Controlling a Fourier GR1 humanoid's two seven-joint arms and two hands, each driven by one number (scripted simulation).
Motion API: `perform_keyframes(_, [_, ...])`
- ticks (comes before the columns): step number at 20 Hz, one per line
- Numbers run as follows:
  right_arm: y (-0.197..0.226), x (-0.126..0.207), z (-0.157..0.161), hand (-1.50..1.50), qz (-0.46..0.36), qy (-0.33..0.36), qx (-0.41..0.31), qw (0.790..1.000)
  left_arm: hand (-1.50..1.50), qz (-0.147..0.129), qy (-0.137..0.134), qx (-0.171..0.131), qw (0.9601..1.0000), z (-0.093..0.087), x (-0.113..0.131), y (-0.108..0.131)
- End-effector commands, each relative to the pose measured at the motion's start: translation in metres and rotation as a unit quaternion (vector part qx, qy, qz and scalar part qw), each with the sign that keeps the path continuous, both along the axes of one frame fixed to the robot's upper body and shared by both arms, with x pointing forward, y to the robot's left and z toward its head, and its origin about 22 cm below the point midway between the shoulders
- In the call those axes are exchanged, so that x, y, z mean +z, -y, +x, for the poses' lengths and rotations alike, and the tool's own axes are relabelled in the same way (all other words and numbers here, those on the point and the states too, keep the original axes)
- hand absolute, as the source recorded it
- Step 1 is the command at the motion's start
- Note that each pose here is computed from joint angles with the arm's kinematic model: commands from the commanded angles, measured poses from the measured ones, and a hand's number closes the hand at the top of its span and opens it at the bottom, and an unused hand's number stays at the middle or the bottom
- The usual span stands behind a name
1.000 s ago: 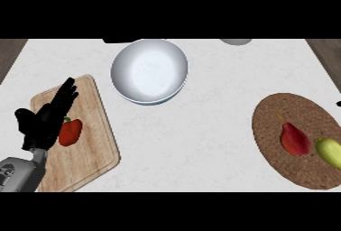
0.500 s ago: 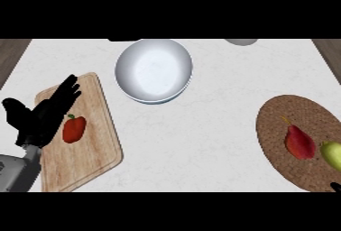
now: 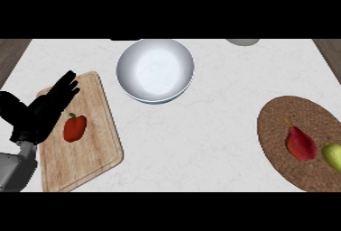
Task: Pick the lemon from the placemat and place it in the bowl
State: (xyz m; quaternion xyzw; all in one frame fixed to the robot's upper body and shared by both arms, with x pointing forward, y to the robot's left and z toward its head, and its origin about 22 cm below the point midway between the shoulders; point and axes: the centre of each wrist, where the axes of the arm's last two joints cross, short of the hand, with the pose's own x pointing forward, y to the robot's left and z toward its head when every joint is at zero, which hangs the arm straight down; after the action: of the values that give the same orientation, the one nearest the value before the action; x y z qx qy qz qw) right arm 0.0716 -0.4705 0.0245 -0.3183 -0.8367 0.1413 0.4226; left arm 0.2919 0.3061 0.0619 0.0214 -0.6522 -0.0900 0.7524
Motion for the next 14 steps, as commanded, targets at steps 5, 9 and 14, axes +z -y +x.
perform_keyframes(5, [-0.01,0.046,-0.02,-1.5,-0.115,-0.112,-0.03,0.987,0.0,-0.007,0.0,-0.009,0.9999,-0.001,0.005,0.004])
perform_keyframes(9, [-0.032,0.075,-0.002,-1.5,-0.152,-0.134,-0.021,0.979,0.0,-0.006,-0.005,-0.003,1.0,0.001,0.007,0.009])
perform_keyframes(14, [-0.041,0.079,-0.009,-1.5,-0.18,-0.205,-0.048,0.961,0.0,0.002,-0.009,-0.014,0.9999,-0.011,-0.007,0.007])
